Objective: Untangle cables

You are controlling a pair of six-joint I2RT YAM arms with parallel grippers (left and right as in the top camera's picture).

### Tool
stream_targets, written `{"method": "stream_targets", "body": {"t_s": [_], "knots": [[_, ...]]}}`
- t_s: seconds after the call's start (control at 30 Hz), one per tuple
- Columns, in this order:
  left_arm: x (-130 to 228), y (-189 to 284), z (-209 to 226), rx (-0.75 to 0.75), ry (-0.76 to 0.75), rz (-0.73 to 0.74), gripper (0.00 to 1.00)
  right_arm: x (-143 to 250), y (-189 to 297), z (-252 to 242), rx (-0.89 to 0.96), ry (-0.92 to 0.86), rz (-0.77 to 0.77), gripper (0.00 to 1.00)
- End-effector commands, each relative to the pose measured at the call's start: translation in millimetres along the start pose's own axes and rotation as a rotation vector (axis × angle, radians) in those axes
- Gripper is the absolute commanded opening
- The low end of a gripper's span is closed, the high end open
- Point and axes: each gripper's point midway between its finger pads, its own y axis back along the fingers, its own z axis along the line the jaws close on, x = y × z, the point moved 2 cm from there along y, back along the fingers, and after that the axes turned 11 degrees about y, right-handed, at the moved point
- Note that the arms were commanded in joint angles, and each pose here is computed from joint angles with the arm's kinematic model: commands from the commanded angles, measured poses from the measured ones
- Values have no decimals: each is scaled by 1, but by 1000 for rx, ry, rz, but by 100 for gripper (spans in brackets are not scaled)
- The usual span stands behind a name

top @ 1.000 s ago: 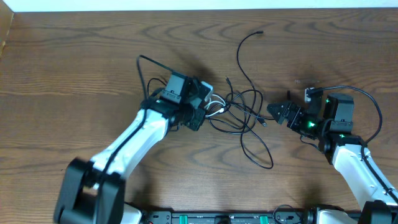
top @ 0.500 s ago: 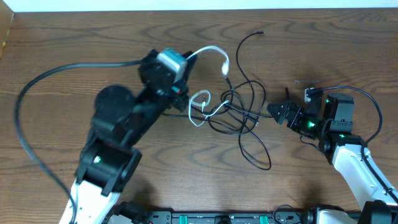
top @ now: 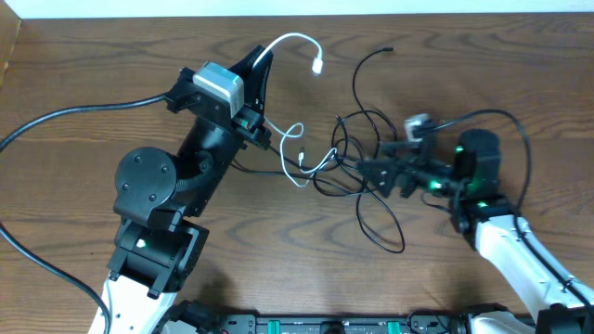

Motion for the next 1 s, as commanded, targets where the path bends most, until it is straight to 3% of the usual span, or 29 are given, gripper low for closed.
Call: {"method": "stream_targets", "body": {"t_s": [0.0,0.17,0.37,0.77,0.8,0.97], "knots": [[-4,0,0,-5,47,-12,8,-4,-21,22,-10,163,-3,99],[-4,0,0,-4,65,-13,8,-8,-54,40,101,279,-42,99],[1,-4,2,-8,101,-1,7,-11,-92,66,98,401,-141,99],[11,-8,-9,73,171,45,8,3,-142,74,29,433,-308,97],[11,-8,-9,72,184,46,8,6,-147,72,28,427,-301,94],[12,-7,-12,87,189,55,8,18,-166,65,12,420,-262,45]]}}
